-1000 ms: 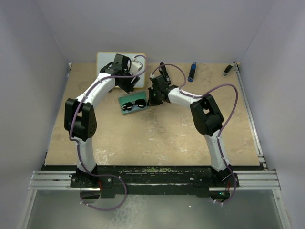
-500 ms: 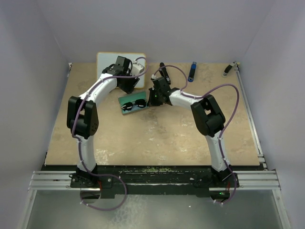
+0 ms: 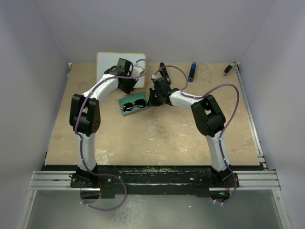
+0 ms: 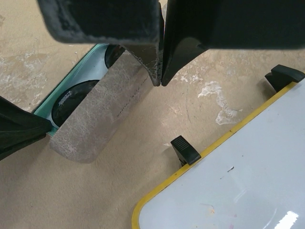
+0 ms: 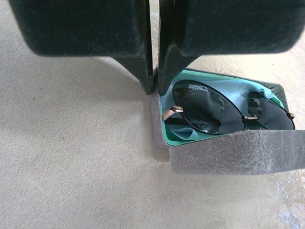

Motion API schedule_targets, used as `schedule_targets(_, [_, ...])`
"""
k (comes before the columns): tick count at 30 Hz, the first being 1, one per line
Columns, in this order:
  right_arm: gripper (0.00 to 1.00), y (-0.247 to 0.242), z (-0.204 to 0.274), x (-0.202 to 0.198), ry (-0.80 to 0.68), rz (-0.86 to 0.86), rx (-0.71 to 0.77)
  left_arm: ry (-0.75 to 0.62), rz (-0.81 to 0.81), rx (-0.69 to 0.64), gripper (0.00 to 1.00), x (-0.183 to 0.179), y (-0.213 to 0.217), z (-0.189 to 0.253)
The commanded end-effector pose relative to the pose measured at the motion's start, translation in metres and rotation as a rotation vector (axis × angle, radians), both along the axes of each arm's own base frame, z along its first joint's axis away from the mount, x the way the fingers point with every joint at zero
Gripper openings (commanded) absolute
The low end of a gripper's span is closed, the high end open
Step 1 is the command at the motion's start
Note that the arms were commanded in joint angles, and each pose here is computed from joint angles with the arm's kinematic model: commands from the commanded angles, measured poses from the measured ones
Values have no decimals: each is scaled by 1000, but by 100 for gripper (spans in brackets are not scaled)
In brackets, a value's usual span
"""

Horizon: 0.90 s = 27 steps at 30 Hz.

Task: Organize the sunglasses
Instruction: Close the sunglasses case at the center of the board.

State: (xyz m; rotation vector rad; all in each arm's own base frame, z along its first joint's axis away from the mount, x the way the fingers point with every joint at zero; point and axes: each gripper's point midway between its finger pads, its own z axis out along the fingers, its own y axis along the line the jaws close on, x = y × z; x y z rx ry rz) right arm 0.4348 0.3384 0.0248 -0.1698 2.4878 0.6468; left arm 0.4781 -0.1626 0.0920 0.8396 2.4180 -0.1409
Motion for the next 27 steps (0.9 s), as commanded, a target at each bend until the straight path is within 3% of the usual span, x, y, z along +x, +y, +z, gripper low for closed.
schedule_targets(1, [0,-4,-18,-18,65,-3,-23,11,-5,-59,3,1,-9,4])
schedule_targets(4, [0,-4,-22,-21,88,-22,-9,15,14,-39,3,-4,-9,-4])
schedule_targets(15, [0,-18,-55,-37,224,-146,15,-39,3,239,3,-43,-25,-49])
schedule_targets(20, [0,-22,-52,-39,240,-161,77,-16,38,271,3,-47,-18,-63])
schedule_targets(27, [0,-8,-35,-43,220,-88,185,-52,53,240,3,-40,-23,-48])
